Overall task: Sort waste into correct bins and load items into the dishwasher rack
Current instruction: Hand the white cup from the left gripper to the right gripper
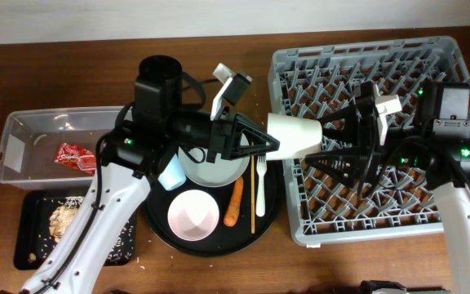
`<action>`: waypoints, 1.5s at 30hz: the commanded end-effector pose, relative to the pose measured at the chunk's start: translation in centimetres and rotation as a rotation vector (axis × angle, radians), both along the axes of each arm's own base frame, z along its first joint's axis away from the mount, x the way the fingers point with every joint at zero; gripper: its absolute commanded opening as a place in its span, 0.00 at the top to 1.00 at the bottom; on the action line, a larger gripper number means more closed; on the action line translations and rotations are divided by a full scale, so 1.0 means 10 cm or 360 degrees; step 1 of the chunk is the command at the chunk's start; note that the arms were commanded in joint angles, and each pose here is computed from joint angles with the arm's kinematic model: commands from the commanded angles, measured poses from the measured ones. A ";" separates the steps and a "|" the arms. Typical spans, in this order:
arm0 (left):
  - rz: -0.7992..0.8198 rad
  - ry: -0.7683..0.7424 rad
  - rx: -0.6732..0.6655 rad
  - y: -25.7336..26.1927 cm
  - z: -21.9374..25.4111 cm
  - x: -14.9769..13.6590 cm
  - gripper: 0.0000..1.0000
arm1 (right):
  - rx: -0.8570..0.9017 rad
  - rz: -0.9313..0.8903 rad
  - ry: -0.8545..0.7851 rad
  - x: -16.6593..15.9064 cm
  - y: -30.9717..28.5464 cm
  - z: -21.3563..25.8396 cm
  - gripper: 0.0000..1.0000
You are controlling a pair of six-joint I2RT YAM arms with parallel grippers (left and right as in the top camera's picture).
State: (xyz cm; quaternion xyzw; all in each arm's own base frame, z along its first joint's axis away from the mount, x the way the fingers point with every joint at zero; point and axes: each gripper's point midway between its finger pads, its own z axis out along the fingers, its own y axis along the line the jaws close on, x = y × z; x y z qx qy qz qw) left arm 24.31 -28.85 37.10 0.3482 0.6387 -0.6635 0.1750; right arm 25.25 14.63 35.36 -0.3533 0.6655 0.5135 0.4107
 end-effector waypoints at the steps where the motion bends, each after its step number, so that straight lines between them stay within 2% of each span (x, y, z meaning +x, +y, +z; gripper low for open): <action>1: 0.0019 -0.0031 0.0008 -0.08 0.04 -0.01 1.00 | 0.0057 0.0049 -0.0036 -0.04 0.02 0.10 0.21; 6: -0.0007 -0.0037 0.0010 -0.15 0.04 -0.07 1.00 | 0.0071 0.0058 -0.0032 -0.05 0.03 0.11 0.22; 9: 0.0006 -0.0040 0.0014 -0.15 0.04 -0.06 1.00 | 0.0071 0.0057 -0.0021 -0.06 0.03 0.11 0.28; 13: 0.0044 -0.0046 0.0025 -0.16 0.02 -0.01 1.00 | 0.0062 0.0049 -0.0013 -0.05 0.02 0.10 0.27; 15: 0.0044 -0.0046 0.0025 -0.16 0.02 -0.01 1.00 | 0.0015 0.0016 0.0008 -0.02 0.01 0.04 0.26; 18: 0.0046 -0.0057 0.0020 -0.16 0.03 -0.01 1.00 | -0.0050 -0.0029 0.0093 -0.01 0.00 -0.07 0.15; 22: 0.0045 -0.0076 0.0010 -0.16 0.05 -0.01 1.00 | -0.0049 -0.0029 0.0092 -0.02 0.00 -0.07 0.17; 23: 0.0045 -0.0076 0.0010 -0.16 0.05 -0.01 1.00 | -0.0049 -0.0029 0.0092 -0.01 0.00 -0.07 0.23; 24: 0.0044 -0.0075 0.0010 -0.16 0.05 -0.01 1.00 | -0.0049 -0.0029 0.0090 -0.01 0.00 -0.07 0.23; 28: 0.0038 -0.0063 0.0012 -0.16 0.05 -0.02 1.00 | -0.0028 -0.0013 0.0033 0.00 0.00 -0.02 0.18; 30: 0.0033 -0.0063 0.0010 -0.16 0.05 -0.02 1.00 | -0.0027 -0.0013 0.0034 0.00 0.00 -0.02 0.21; 33: 0.0033 -0.0063 0.0010 -0.16 0.05 -0.02 1.00 | -0.0001 0.0005 0.0019 -0.01 0.01 0.01 0.36; 36: 0.0033 -0.0063 0.0011 -0.16 0.05 -0.02 1.00 | 0.0003 0.0010 -0.0017 0.00 0.01 0.03 0.45; 43: 0.0032 -0.0063 0.0010 -0.16 0.05 -0.02 0.99 | 0.0001 0.0010 -0.0026 0.01 0.01 0.03 0.45; 45: 0.0032 -0.0063 0.0010 -0.16 0.05 -0.02 0.90 | 0.0001 0.0010 -0.0030 0.01 0.01 0.04 0.45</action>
